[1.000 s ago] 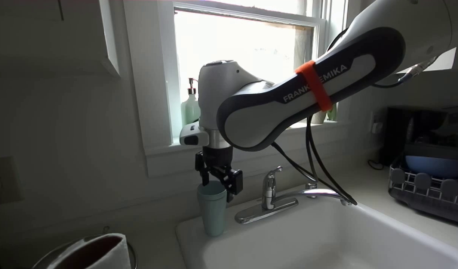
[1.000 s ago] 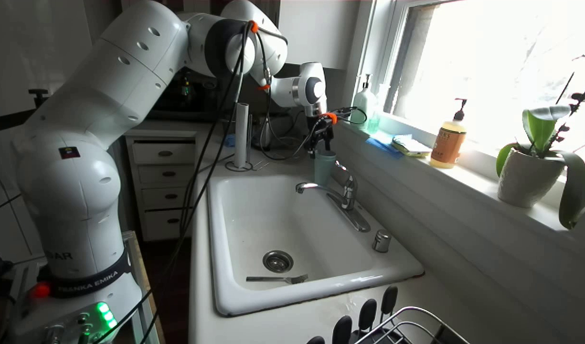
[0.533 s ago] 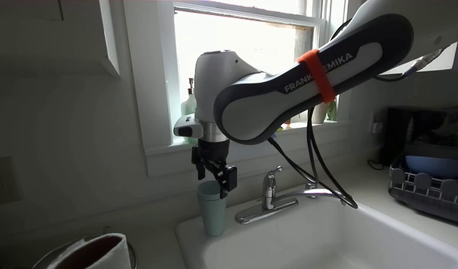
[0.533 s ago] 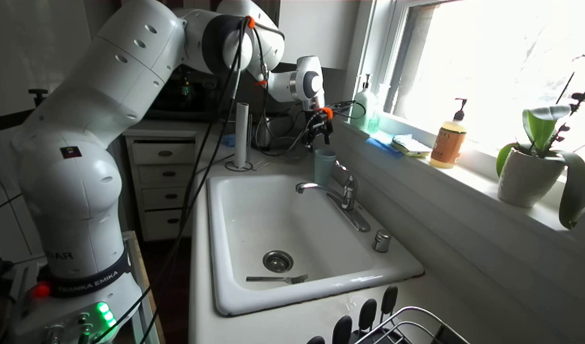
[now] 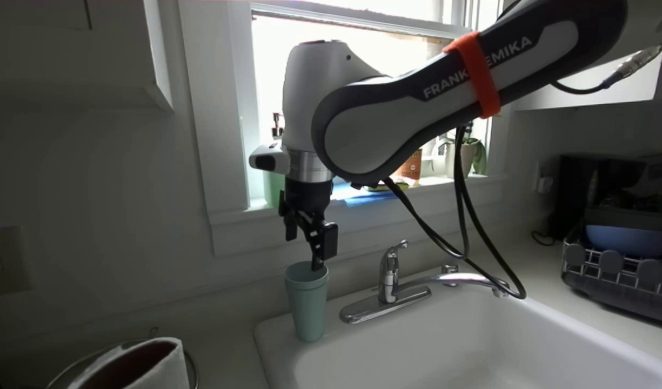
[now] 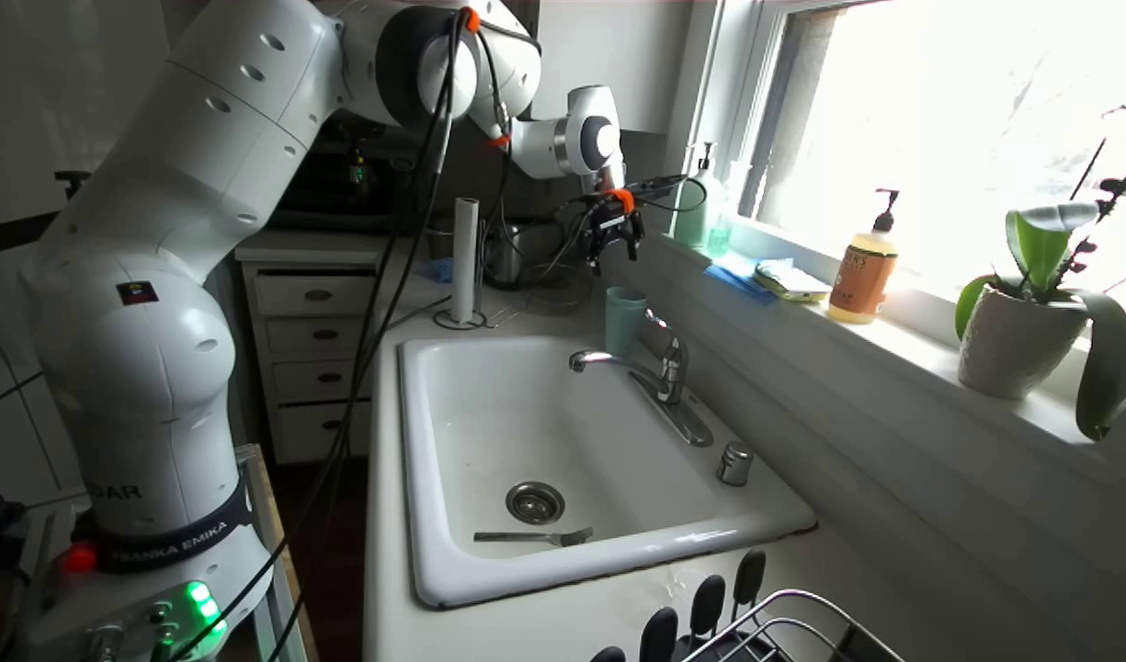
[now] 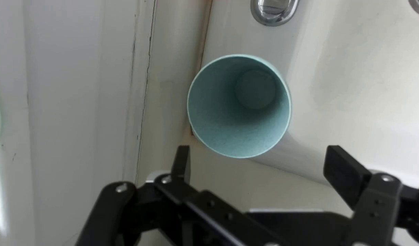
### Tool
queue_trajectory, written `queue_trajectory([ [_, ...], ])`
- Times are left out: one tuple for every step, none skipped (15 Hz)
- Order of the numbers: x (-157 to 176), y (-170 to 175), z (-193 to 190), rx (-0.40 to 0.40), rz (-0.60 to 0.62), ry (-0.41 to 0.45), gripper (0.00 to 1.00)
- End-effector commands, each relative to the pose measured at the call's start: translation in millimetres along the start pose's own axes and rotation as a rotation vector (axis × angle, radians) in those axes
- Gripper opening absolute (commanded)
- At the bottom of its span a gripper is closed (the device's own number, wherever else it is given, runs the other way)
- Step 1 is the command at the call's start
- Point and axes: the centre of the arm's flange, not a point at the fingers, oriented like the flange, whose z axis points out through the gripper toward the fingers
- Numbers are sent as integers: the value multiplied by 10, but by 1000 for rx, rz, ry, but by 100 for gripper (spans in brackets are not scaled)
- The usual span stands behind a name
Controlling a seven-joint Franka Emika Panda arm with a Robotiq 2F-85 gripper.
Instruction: Rearrange the cups and move it to the left of the sink
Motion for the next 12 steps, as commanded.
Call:
queue_trajectory([
  [-64, -219, -200, 18, 99, 23, 100],
  [-68, -241, -244, 26, 121, 30, 100],
  [-75, -261, -279, 31, 150, 37, 100],
  [-89, -278, -318, 41, 175, 49, 100],
  [-102, -308, -369, 42, 202, 63, 100],
  [-121, -330, -433, 37, 229, 78, 100],
  [-153, -351, -489, 41, 252, 94, 100],
  [-187, -371, -560, 36, 280, 105, 100],
  [-228, -393, -627, 49, 300, 122, 100],
  [-268, -394, -691, 49, 329, 133, 100],
  [-326, -412, -749, 55, 361, 138, 100],
  [-382, -406, -798, 57, 395, 141, 100],
])
